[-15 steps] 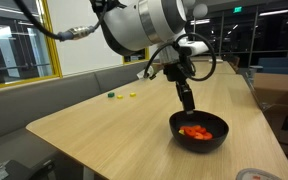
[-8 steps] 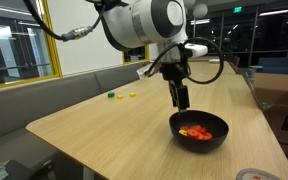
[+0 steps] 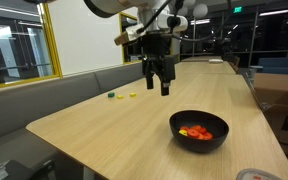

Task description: Put some of the rings in the bowl

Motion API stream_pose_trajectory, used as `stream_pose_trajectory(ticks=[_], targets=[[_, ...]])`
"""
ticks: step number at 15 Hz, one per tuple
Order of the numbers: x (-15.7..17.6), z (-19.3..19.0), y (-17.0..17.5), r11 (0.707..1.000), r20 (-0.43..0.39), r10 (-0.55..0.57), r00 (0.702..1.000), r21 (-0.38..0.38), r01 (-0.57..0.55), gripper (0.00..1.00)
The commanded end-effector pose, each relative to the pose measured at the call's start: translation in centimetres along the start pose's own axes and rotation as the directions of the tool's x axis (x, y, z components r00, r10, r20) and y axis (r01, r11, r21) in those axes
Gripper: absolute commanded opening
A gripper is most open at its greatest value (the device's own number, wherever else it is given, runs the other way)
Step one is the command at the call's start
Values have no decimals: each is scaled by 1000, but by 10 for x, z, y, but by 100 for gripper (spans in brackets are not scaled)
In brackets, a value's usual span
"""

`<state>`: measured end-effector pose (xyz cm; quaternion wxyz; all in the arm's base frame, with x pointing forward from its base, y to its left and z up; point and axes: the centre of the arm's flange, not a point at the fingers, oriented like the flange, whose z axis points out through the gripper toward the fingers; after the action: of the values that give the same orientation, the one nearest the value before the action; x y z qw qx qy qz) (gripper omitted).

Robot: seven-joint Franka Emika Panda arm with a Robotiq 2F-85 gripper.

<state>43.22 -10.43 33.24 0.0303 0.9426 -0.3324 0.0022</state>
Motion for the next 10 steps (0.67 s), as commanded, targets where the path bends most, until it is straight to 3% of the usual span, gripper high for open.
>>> stream_pose_trajectory(ticks=[1, 6, 10], targets=[[-41, -51, 7, 980, 34, -201, 979, 14, 201, 100], [-74, -85, 6, 888, 59, -459, 886, 5, 460, 100], [-98, -99, 5, 845, 28, -534, 845, -18, 535, 100]])
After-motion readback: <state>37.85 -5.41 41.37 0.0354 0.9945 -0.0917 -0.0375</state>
